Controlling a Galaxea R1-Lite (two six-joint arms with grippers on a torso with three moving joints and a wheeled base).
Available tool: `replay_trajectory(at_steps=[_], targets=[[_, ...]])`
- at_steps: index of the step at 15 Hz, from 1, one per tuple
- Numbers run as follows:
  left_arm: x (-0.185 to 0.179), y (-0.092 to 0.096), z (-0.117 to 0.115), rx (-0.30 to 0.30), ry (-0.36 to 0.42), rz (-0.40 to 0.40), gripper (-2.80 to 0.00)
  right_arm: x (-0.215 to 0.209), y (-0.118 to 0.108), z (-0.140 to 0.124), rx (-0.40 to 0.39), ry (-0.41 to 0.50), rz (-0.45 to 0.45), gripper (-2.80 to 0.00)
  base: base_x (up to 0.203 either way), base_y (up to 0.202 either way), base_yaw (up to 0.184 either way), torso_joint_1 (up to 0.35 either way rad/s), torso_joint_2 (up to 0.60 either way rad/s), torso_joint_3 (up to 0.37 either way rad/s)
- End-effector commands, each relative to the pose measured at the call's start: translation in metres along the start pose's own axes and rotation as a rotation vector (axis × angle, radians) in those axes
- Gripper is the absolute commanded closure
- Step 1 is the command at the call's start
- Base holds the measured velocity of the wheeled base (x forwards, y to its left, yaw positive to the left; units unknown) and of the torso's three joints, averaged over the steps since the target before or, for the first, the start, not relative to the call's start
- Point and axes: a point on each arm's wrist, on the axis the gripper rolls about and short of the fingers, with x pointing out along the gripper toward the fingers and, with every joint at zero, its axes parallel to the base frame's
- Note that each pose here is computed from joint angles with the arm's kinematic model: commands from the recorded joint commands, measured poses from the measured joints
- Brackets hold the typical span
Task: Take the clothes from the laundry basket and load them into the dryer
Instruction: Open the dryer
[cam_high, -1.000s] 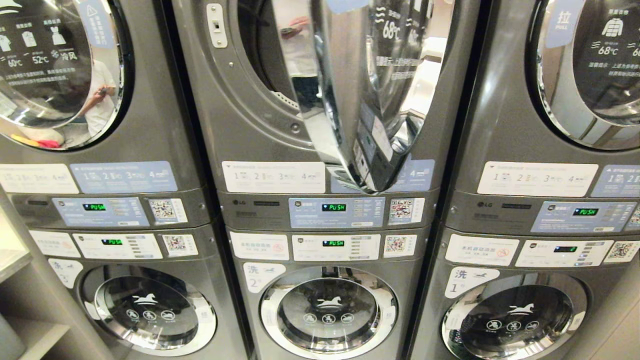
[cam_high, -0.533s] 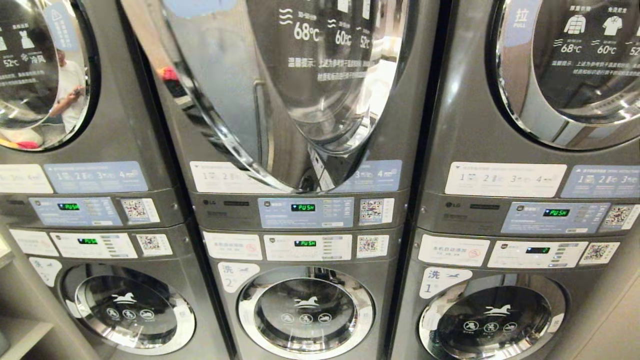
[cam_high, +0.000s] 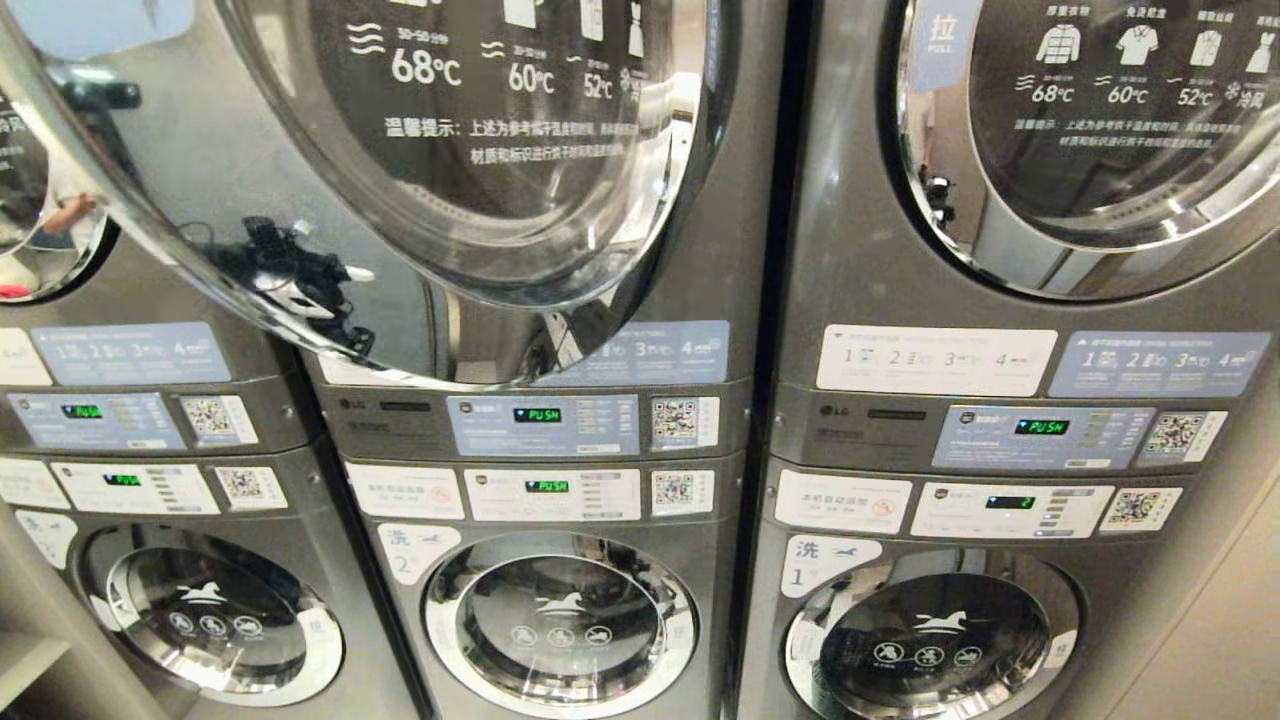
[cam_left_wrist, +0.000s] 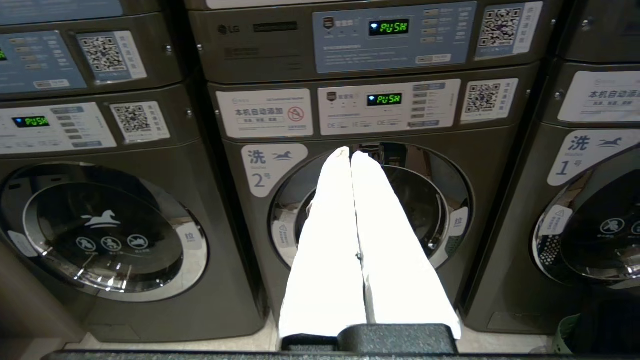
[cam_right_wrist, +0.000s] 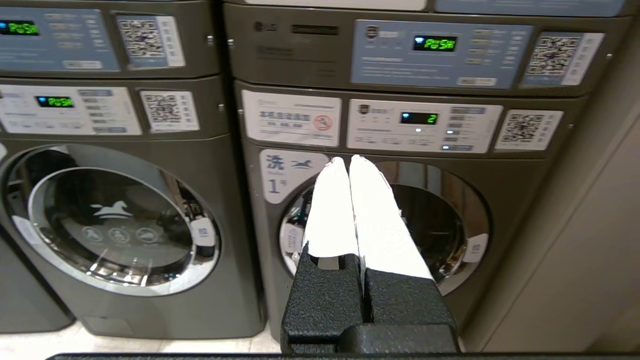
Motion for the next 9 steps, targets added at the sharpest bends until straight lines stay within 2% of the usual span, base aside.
replay_trajectory(at_steps=[1, 6, 8, 9], targets=[[0.0001, 0.0, -0.0003, 0.001, 0.0, 0.0, 0.0, 0.0001, 0.0, -0.0003, -0.001, 0.001, 0.0, 0.0, 0.0, -0.194, 0.0, 0.003, 0.0, 0.003], [-0.0001, 0.0, 0.0002, -0.014, -0.003, 0.001, 0.0, -0.0001, 0.0, 0.0001, 0.002, -0.001, -0.002, 0.0, 0.0, -0.193, 0.002, 0.003, 0.0, 0.001], [-0.0001, 0.0, 0.0002, -0.015, -0.003, 0.001, 0.0, 0.0, 0.0, -0.0003, 0.007, 0.001, -0.002, 0.0, 0.0, -0.121, 0.001, 0.004, 0.0, 0.002], [-0.0001, 0.0, 0.0004, -0.015, -0.004, 0.0, 0.0, 0.0001, 0.0, -0.0003, 0.007, 0.001, -0.002, 0.0, 0.0, 0.0, 0.0, 0.0, 0.0, 0.0]])
